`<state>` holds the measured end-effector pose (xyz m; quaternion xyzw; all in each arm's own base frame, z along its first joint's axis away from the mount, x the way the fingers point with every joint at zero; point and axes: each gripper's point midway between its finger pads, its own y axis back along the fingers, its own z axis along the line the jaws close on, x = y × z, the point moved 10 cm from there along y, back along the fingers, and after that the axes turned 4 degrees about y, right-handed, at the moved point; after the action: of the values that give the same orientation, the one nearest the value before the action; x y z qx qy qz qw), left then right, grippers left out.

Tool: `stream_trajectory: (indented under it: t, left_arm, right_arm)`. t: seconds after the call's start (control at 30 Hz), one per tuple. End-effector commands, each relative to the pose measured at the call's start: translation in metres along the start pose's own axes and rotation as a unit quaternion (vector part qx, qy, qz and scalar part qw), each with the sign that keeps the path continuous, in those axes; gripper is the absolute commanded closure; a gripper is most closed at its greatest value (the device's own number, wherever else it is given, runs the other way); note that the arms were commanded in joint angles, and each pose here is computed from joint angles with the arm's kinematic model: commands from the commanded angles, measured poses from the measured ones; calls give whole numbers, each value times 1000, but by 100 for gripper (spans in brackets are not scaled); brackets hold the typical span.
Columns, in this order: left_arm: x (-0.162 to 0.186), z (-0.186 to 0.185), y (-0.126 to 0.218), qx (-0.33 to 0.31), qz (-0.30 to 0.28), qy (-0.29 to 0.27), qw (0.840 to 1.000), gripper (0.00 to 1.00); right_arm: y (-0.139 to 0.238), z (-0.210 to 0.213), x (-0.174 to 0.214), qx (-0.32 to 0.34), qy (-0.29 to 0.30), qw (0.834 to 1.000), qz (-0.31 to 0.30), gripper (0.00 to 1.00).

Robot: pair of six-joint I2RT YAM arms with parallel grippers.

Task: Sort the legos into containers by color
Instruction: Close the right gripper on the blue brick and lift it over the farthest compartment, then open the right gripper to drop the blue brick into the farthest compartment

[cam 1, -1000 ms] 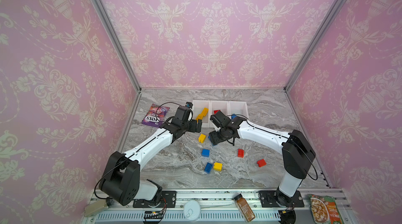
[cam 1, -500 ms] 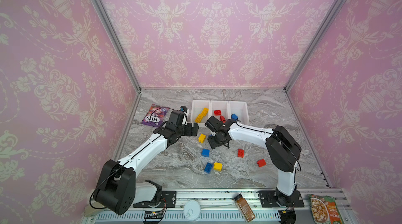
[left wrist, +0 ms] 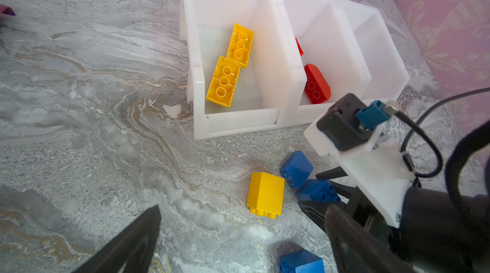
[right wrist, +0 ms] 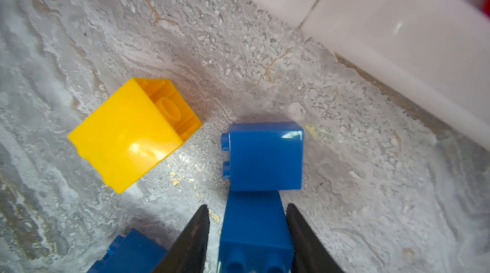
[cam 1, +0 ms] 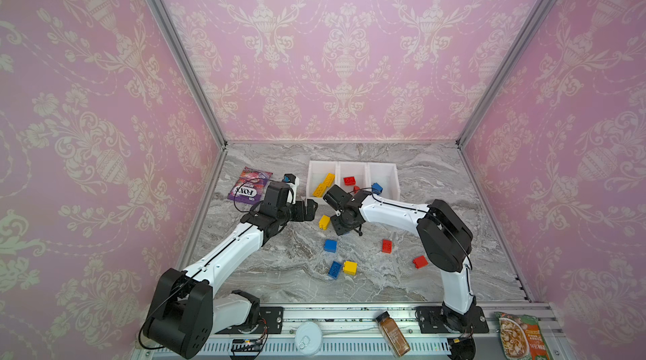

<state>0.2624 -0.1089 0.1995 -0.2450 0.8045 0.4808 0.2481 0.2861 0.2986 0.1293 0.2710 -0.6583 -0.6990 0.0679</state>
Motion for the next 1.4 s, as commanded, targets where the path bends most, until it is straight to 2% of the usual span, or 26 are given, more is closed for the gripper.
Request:
stream_trajectory:
  t: [0.0,0.2,0.53,0.83,1.1,1.37]
  left_arm:
    - [3,2,2,12,-2,10,1000,1]
    - [3,2,1,12,-2,11,1000,1]
    - [4,2,0,22,-3,13,1000,1]
    - [5,3,-3,21,0,17,1000,1]
    - [5,2,-1,25,-4,19,999,1]
    - [6,2,2,22,-5,16,1000,1]
  right_arm:
    - [3,1,-1,17,8,1000,3,59]
    - [14,-2,0,25,8,1000,-5,68]
    - [60,-23,1,56,1,997,-48,72]
    - [89,-96,-6,93,-61,991,-81,72]
    - [81,-165,-26,133,-122,979,-95,72]
    - [48,-193,-46,133,-148,977,-79,72]
